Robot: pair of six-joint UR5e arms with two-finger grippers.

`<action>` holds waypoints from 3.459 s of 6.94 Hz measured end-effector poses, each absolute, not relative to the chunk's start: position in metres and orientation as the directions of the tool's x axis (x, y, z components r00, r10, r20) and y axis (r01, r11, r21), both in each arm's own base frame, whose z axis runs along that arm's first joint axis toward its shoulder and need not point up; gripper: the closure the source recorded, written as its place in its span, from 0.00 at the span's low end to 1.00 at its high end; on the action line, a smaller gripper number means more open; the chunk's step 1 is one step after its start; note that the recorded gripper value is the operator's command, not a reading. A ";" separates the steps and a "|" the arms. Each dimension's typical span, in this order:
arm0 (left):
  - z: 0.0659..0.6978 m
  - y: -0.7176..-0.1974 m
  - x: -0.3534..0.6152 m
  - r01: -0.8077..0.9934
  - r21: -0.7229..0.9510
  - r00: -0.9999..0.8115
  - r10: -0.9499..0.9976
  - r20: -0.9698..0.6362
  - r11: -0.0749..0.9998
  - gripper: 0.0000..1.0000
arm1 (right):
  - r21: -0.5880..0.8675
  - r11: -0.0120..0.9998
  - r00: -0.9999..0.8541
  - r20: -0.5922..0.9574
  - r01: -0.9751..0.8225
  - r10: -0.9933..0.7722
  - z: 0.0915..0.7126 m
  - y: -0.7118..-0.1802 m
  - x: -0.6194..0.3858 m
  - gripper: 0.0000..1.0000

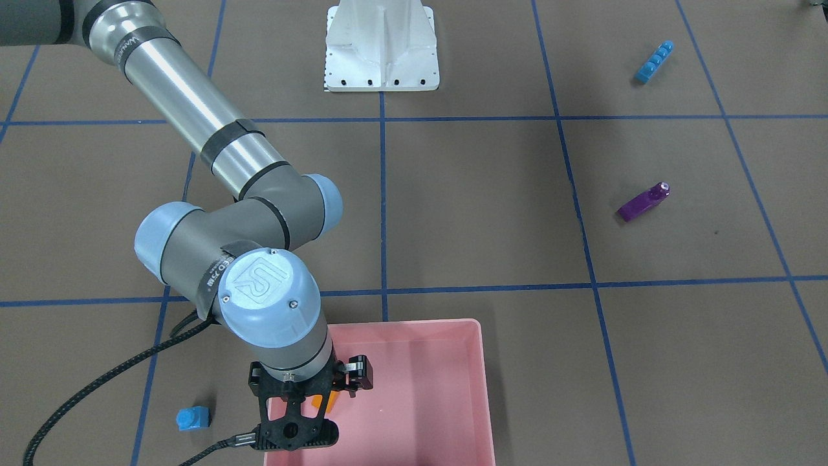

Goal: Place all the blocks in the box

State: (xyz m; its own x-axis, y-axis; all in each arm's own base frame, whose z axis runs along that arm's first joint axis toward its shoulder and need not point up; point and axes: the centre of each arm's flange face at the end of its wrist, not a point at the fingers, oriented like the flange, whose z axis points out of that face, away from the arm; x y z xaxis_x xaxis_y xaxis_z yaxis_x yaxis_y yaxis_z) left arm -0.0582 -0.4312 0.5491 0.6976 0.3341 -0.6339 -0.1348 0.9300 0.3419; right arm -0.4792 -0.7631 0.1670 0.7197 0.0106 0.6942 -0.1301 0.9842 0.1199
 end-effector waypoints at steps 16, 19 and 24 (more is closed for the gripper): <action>0.539 -0.420 0.254 -0.582 0.646 0.402 0.865 -0.301 0.495 0.00 | 0.108 0.994 0.755 0.650 0.017 -0.084 0.357 -0.408 -0.174 0.00; 0.554 -0.430 0.274 -0.604 0.627 0.392 0.869 -0.303 0.492 0.65 | 0.101 0.994 0.758 0.647 0.031 -0.089 0.361 -0.404 -0.179 0.00; 0.541 -0.427 0.271 -0.569 0.633 0.393 0.850 -0.351 0.525 1.00 | 0.103 0.994 0.756 0.648 0.031 -0.091 0.359 -0.404 -0.180 0.00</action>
State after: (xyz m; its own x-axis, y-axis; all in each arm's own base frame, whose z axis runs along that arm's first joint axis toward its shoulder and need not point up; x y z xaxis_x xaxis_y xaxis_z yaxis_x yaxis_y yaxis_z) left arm 0.2709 -0.4271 0.5408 0.3932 0.8498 -0.3511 -0.5693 0.5248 0.6328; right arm -0.1798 -0.4037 0.3591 0.7558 -0.0911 0.6485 0.0312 0.9942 0.1034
